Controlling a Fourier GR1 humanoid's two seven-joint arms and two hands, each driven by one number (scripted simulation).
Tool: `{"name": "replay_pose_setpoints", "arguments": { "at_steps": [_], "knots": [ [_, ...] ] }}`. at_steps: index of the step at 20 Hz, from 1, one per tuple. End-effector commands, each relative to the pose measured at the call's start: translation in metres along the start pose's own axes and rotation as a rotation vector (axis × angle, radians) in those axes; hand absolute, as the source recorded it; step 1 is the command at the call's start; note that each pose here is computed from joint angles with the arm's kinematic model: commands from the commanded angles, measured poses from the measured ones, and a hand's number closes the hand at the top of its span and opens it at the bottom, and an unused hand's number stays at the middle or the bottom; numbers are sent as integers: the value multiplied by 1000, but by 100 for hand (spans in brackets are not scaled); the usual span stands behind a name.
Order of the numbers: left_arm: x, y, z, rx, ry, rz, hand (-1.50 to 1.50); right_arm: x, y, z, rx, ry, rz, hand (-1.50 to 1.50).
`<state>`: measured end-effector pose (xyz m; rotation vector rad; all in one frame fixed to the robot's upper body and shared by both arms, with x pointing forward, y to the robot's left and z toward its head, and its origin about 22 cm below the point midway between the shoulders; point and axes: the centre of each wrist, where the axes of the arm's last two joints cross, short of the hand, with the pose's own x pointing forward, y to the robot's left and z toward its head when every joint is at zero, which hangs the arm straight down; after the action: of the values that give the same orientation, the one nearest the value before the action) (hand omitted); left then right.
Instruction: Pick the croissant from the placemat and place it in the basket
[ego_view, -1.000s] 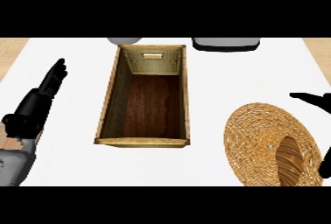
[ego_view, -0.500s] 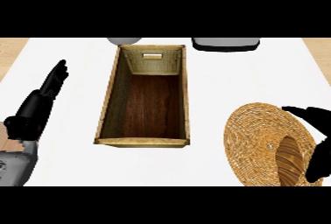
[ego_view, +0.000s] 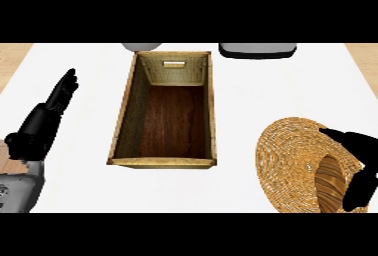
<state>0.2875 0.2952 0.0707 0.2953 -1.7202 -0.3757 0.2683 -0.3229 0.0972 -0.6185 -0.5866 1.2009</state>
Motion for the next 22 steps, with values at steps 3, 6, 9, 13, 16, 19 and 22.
{"name": "replay_pose_setpoints", "arguments": {
  "at_steps": [3,6,9,13,16,19,22],
  "knots": [
    [-4,3,-11,-7,11,11,0,-1,15,-3,-19,-6,-1,-150],
    [12,1,0,-2,-6,10,0,3,26,-8,-26,-2,-27,-150],
    [2,14,4,6,-12,-4,0,3,24,-9,-24,6,-43,-150],
    [5,-12,4,3,-3,-10,0,9,46,-13,-24,-10,-43,-150],
    [5,-9,7,10,12,12,0,-21,45,-25,3,5,-37,-150],
    [2,-4,22,-6,-11,-1,0,-15,51,-19,10,36,-36,-150],
    [18,-2,5,2,-7,-11,0,-16,47,-22,7,41,-39,-150]
  ]
}}
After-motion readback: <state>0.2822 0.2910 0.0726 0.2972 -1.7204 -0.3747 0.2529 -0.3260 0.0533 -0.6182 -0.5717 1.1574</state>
